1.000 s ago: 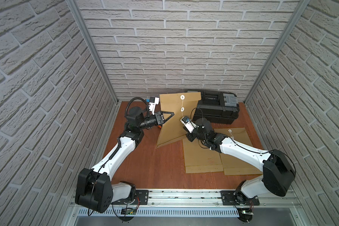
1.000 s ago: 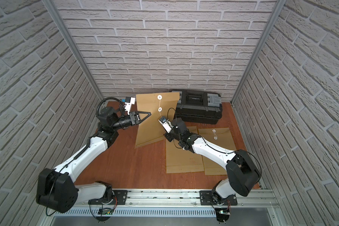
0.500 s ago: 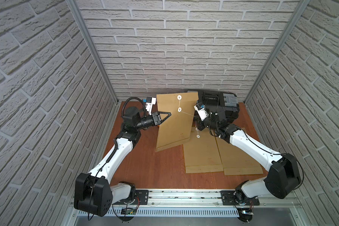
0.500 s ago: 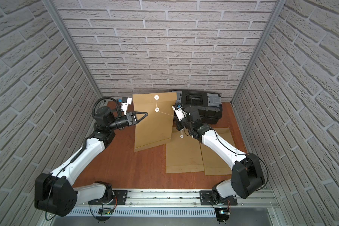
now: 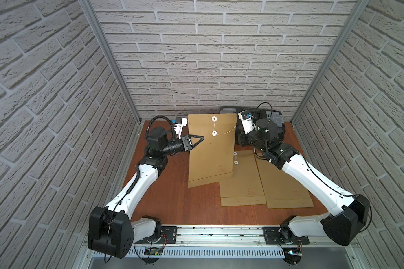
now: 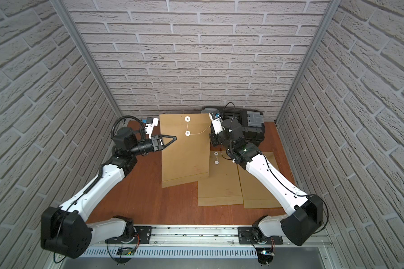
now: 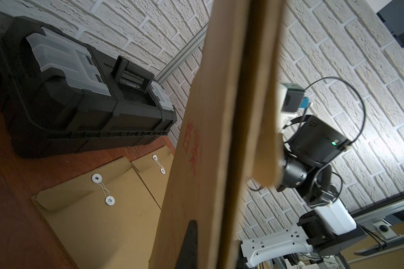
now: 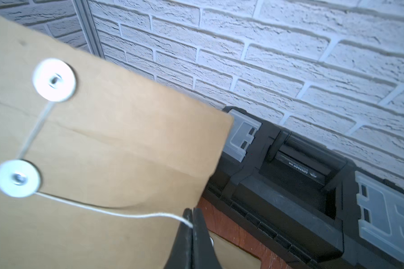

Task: Close the mouth of the file bag
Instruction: Close the file bag.

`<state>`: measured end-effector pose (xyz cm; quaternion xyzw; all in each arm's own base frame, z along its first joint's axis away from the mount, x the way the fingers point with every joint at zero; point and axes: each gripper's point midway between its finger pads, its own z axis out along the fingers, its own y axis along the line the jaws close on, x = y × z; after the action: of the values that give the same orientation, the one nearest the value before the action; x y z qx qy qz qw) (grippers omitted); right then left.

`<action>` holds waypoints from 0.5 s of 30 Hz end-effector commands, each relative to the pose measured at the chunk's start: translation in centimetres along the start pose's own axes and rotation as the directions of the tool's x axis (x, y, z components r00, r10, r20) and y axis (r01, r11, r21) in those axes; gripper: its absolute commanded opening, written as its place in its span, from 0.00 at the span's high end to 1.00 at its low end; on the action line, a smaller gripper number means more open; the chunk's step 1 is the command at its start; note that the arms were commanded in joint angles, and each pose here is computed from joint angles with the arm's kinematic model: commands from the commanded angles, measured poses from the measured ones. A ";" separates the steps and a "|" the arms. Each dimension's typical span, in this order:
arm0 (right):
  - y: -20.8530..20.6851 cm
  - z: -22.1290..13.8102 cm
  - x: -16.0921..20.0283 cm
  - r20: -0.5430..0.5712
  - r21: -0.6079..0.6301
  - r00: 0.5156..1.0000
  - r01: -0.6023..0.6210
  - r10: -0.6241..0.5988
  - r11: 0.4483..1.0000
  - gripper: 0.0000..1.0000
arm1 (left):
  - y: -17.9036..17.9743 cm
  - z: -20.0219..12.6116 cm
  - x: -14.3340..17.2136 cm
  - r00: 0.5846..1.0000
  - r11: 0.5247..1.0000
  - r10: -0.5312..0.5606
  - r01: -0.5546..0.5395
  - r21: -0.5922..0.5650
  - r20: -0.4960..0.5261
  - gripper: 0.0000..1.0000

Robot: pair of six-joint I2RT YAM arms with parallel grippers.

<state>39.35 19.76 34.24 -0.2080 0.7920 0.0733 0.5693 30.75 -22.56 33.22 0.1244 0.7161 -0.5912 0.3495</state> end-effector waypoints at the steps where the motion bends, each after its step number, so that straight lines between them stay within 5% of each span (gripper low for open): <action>1: -0.4 -1.5 -2.2 0.025 0.036 0.999 0.041 -0.042 0.998 0.97 | -1.5 0.0 -0.2 0.997 0.996 0.082 -0.082 0.023 -0.005 1.00; 15: -1.3 1.9 -2.7 -0.157 0.054 0.973 0.181 -0.170 0.982 0.97 | -3.2 1.6 4.5 0.972 0.985 0.169 -0.160 0.068 -0.165 1.00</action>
<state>42.35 20.73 34.52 -0.2646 0.8186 -0.0057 0.5098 27.30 -25.76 31.15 0.2056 0.7307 -0.5699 0.3146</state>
